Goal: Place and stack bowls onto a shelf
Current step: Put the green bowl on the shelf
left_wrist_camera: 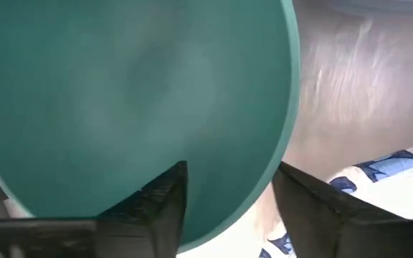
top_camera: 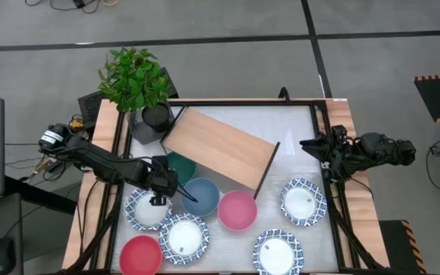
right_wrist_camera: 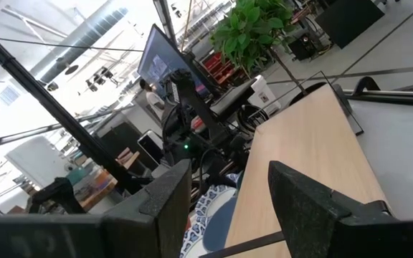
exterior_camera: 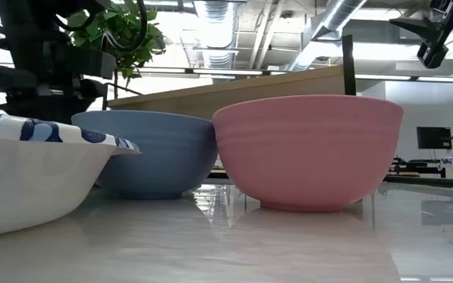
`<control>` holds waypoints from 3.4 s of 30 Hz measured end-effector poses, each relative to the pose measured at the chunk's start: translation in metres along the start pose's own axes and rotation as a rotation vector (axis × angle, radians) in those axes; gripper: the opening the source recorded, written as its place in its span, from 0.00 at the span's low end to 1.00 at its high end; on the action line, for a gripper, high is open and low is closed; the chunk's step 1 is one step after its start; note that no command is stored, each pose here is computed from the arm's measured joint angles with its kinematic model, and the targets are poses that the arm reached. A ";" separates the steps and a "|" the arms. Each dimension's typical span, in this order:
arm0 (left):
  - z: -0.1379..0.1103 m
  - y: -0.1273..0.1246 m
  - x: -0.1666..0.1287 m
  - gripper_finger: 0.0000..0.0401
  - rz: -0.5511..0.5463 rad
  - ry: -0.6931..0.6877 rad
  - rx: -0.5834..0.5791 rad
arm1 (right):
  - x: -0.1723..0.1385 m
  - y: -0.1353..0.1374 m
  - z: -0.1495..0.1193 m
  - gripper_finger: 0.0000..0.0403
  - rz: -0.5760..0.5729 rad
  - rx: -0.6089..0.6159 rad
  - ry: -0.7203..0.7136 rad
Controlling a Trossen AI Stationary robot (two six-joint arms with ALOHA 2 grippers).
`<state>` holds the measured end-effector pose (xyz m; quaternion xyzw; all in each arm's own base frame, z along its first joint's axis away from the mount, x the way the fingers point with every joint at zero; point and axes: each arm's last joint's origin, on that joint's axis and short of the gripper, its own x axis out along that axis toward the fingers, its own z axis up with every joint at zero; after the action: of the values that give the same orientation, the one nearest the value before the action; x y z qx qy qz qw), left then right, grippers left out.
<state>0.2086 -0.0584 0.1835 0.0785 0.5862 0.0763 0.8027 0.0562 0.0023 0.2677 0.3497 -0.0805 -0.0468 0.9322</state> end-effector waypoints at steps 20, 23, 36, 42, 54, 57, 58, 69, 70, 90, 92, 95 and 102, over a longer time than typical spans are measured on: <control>0.012 0.005 -0.013 0.00 -0.084 0.013 -0.056 | 0.000 0.000 0.000 0.53 -0.003 0.000 0.003; 0.021 0.004 -0.022 0.00 -0.129 -0.012 -0.060 | 0.000 -0.001 -0.001 0.53 -0.006 -0.002 0.007; 0.046 0.008 -0.085 0.00 -0.417 0.058 -0.118 | 0.000 -0.002 -0.002 0.53 -0.017 -0.010 0.022; 0.061 0.019 -0.131 0.00 -0.424 0.001 -0.159 | 0.000 -0.002 -0.002 0.53 -0.017 -0.010 0.022; 0.086 0.075 -0.176 0.00 -0.021 -0.296 -0.069 | 0.000 -0.002 -0.002 0.53 -0.018 -0.016 0.022; 0.091 0.089 -0.167 0.00 -0.013 -0.260 -0.043 | 0.000 -0.002 -0.002 0.53 -0.017 -0.018 0.022; 0.092 0.093 -0.163 0.00 -0.012 -0.241 -0.027 | 0.000 -0.002 -0.002 0.53 -0.018 -0.019 0.022; 0.129 0.127 -0.127 0.00 -0.014 0.082 0.215 | 0.000 -0.002 -0.002 0.53 -0.036 -0.018 0.006; 0.132 0.131 -0.125 0.00 -0.017 0.109 0.230 | 0.000 -0.002 -0.002 0.53 -0.036 -0.018 0.007; 0.144 0.159 -0.108 0.00 -0.099 0.182 0.423 | 0.000 -0.002 -0.002 0.53 -0.039 -0.018 0.004; 0.144 0.159 -0.108 0.00 -0.101 0.183 0.434 | 0.000 -0.002 -0.002 0.53 -0.040 -0.019 0.003; 0.144 0.159 -0.108 0.00 -0.101 0.182 0.442 | 0.000 -0.002 -0.002 0.53 -0.040 -0.019 0.003; 0.144 0.159 -0.108 0.00 -0.085 0.190 0.466 | 0.000 -0.002 -0.002 0.53 -0.041 -0.019 0.003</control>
<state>0.3083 0.0687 0.3615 0.2290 0.6637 -0.0874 0.7067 0.0563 0.0015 0.2649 0.3424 -0.0716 -0.0659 0.9345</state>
